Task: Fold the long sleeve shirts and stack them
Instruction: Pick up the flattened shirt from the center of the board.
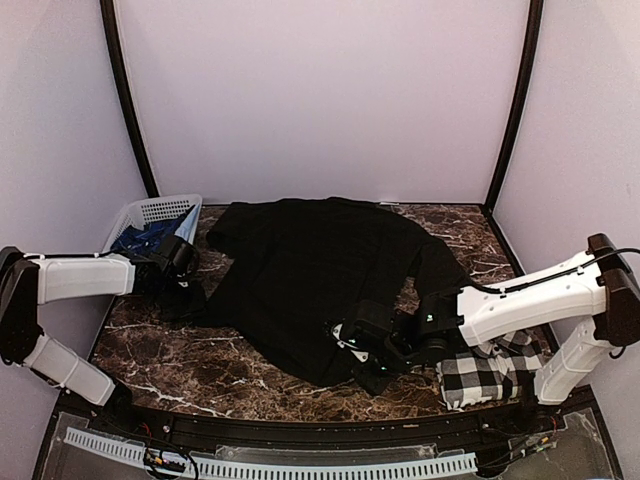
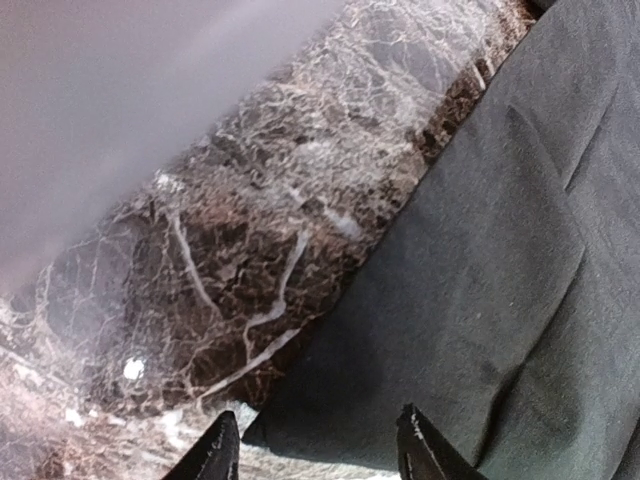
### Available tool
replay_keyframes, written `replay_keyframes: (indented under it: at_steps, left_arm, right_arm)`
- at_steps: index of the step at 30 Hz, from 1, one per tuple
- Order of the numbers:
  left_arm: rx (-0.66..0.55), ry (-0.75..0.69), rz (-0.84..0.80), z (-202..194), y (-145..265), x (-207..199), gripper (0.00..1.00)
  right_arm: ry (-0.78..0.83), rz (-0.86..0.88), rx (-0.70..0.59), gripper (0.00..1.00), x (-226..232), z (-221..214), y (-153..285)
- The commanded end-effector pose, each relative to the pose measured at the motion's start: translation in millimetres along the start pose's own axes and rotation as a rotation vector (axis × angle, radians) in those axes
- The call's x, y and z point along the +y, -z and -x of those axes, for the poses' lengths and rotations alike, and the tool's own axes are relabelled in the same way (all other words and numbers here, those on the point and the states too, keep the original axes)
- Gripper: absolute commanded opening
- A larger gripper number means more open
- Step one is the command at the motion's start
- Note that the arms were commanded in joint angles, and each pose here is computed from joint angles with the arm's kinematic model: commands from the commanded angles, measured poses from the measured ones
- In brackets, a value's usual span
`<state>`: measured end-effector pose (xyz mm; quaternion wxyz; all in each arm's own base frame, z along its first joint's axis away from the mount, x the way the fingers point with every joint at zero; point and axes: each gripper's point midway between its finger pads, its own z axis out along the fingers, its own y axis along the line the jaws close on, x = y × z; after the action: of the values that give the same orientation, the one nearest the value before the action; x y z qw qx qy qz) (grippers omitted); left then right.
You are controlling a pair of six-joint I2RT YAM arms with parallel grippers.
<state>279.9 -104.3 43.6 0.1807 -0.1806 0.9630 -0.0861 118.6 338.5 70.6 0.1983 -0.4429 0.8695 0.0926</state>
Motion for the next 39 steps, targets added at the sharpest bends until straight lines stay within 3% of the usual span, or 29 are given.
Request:
replay_keyframes:
  at_steps: [1, 13, 17, 24, 32, 39]
  left_arm:
    - [0.059, 0.034, 0.007, -17.2, -12.8, 6.6, 0.54]
    - [0.069, 0.095, 0.109, -24.4, -29.8, 26.9, 0.43]
    - [0.061, 0.074, 0.12, -28.4, -22.0, 34.0, 0.49]
    - [-0.1, -0.026, -0.002, -6.6, 18.6, 3.1, 0.53]
    - [-0.075, 0.068, 0.1, -33.5, 7.6, 31.7, 0.53]
    - [-0.158, 0.186, 0.017, -21.1, -9.1, 18.2, 0.58]
  right_arm:
    - [0.011, 0.02, -0.003, 0.0, 2.6, 7.4, 3.7]
    - [-0.001, 0.026, -0.021, 0.0, -1.4, 14.4, 8.9]
    - [-0.003, 0.027, -0.027, 0.0, -1.9, 16.2, 8.8]
    - [-0.004, 0.037, -0.023, 0.0, -0.8, 16.1, 2.8]
    - [-0.001, 0.05, -0.022, 0.0, 1.9, 16.9, 0.2]
    - [-0.001, 0.051, -0.026, 0.0, 0.7, 17.1, 1.3]
